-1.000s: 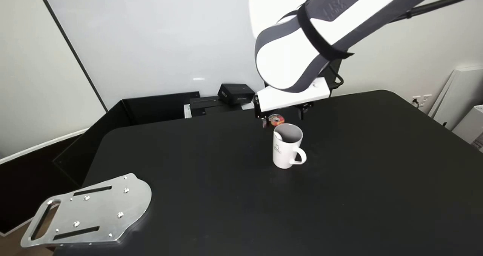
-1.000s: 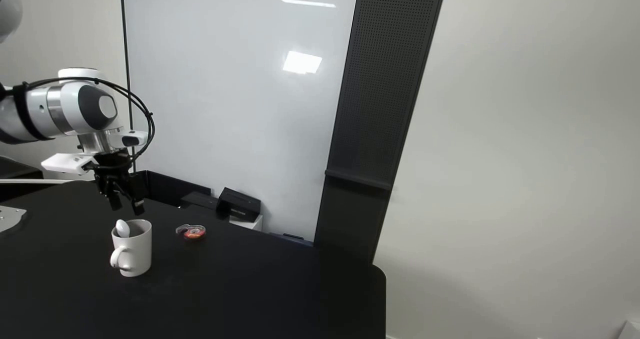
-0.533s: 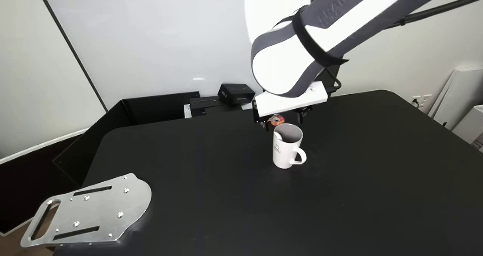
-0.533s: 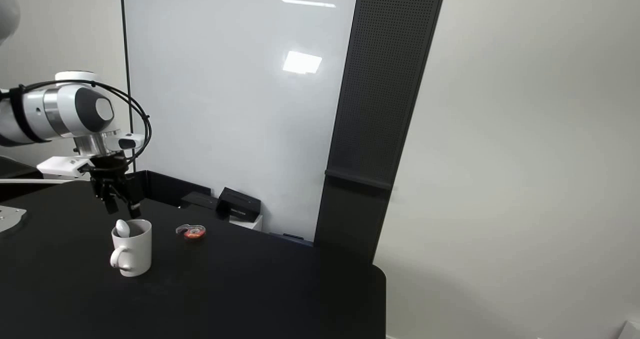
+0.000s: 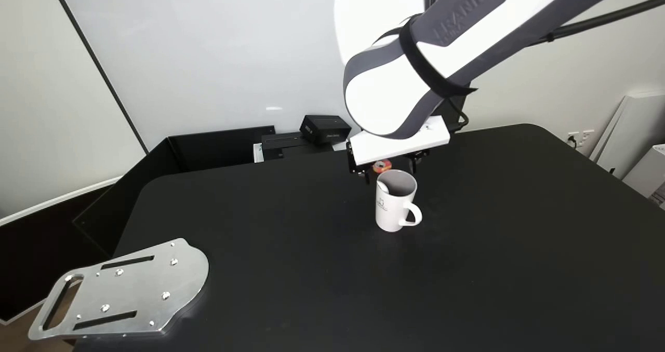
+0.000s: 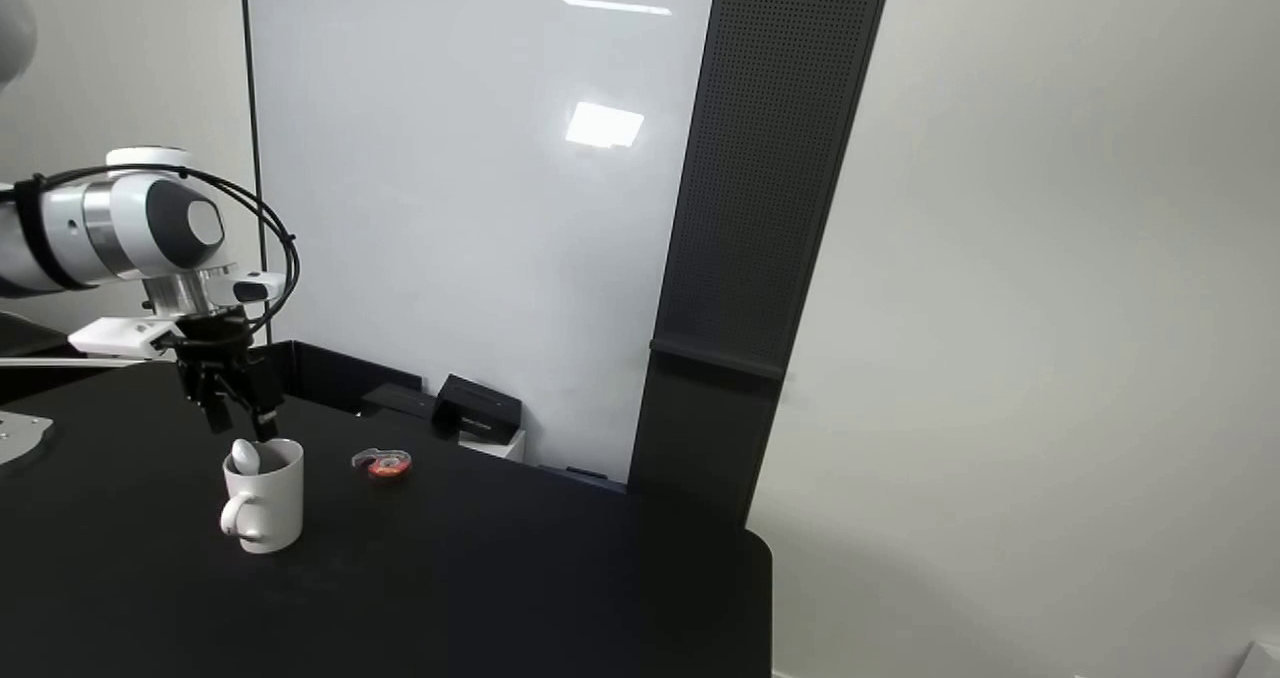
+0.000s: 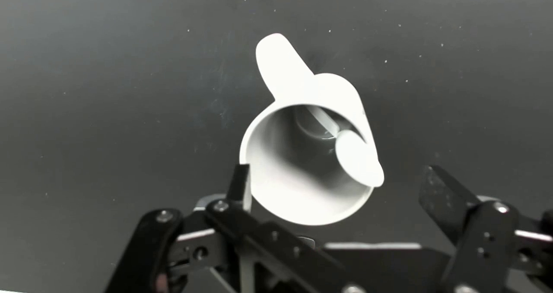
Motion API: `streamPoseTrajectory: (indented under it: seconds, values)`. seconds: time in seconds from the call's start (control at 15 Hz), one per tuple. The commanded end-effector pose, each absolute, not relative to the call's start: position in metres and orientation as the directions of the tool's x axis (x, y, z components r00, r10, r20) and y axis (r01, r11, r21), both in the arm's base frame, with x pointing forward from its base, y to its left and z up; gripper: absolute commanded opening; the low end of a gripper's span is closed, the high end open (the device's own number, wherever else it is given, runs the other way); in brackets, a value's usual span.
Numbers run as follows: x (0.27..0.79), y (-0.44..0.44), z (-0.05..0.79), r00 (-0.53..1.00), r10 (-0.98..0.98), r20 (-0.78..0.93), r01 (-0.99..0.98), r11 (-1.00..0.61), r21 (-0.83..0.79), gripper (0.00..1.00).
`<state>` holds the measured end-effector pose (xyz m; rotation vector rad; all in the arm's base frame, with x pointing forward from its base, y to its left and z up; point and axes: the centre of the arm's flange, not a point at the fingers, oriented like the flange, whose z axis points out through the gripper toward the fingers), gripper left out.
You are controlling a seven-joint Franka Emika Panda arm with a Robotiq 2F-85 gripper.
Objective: Remove the spoon from the cup and put it on the table
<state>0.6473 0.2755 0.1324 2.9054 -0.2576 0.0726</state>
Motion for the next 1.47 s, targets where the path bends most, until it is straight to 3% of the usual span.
streamPoseTrajectory:
  seconds: [0.0, 1.0, 1.07, 1.2, 1.4]
  values:
    - [0.6566, 0.2837, 0.1248, 0.982, -0.175, 0.069, -0.186, -0.955, 0.229, 1.00]
    - [0.6619, 0.2920, 0.1192, 0.982, -0.172, 0.077, -0.185, -0.955, 0.233, 1.00]
    - [0.6621, 0.2921, 0.1192, 0.982, -0.170, 0.077, -0.184, -0.955, 0.234, 0.75]
    - [0.6621, 0.2921, 0.1196, 0.983, -0.169, 0.077, -0.183, -0.955, 0.235, 0.68]
    - [0.6625, 0.2920, 0.1197, 0.982, -0.171, 0.077, -0.184, -0.954, 0.235, 0.47]
